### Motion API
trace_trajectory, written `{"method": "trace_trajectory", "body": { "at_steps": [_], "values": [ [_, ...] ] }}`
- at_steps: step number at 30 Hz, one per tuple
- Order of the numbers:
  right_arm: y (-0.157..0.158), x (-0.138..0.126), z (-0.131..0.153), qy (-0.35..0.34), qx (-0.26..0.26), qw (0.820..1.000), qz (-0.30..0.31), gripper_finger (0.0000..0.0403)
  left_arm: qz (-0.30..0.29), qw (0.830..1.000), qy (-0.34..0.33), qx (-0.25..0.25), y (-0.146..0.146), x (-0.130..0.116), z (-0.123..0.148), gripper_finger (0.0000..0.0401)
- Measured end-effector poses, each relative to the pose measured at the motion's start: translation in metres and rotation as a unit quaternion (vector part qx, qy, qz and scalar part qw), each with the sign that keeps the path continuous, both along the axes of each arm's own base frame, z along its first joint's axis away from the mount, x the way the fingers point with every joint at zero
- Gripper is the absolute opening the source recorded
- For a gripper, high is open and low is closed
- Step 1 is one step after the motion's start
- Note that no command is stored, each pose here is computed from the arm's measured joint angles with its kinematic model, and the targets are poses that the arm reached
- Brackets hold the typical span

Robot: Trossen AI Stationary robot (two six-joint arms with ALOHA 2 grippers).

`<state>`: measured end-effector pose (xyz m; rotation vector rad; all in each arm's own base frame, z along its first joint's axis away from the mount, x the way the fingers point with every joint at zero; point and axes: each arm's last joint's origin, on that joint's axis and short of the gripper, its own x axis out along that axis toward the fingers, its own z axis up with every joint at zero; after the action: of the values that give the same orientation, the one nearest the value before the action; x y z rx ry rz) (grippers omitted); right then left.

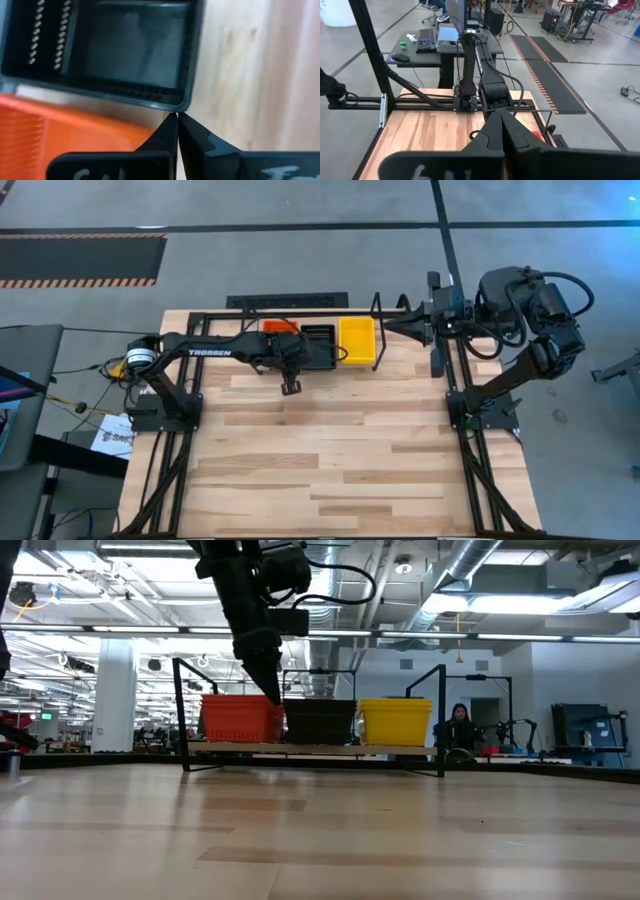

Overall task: Stack baskets on shelf by color
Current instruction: Adjust the black baskets on the shelf

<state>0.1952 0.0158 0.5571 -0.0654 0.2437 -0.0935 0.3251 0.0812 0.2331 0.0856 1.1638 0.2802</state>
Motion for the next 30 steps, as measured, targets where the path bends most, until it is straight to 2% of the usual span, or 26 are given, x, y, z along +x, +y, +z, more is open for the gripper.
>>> {"method": "trace_trajectory", "body": {
  "at_steps": [5,11,17,21,25,30],
  "values": [
    [0.0,0.0,0.0,0.0,0.0,1.0,0.0,0.0001,-0.024,0.998,-0.039,-0.054,-0.011,0.009,0.011,0.0],
    [0.0,0.0,0.0,0.0,0.002,1.0,0.0,0.0001,-0.063,0.997,-0.043,-0.009,-0.036,0.018,0.031,0.0],
    [0.0,0.0,0.0,-0.001,0.002,1.0,0.0,0.0001,-0.072,0.994,-0.055,-0.055,-0.04,0.019,0.039,0.0],
    [0.0,0.0,0.0,0.0,0.002,1.0,0.0,0.0001,-0.068,0.995,-0.042,-0.062,-0.039,0.026,0.026,0.0],
    [0.0,0.0,0.0,-0.001,0.008,1.0,-0.002,0.0001,-0.084,0.991,-0.02,-0.102,-0.041,0.037,0.004,0.0],
    [0.0,0.0,0.0,0.001,0.015,1.0,-0.004,0.0001,-0.075,0.995,0.02,-0.07,-0.038,0.043,-0.016,0.0]
  ]
}}
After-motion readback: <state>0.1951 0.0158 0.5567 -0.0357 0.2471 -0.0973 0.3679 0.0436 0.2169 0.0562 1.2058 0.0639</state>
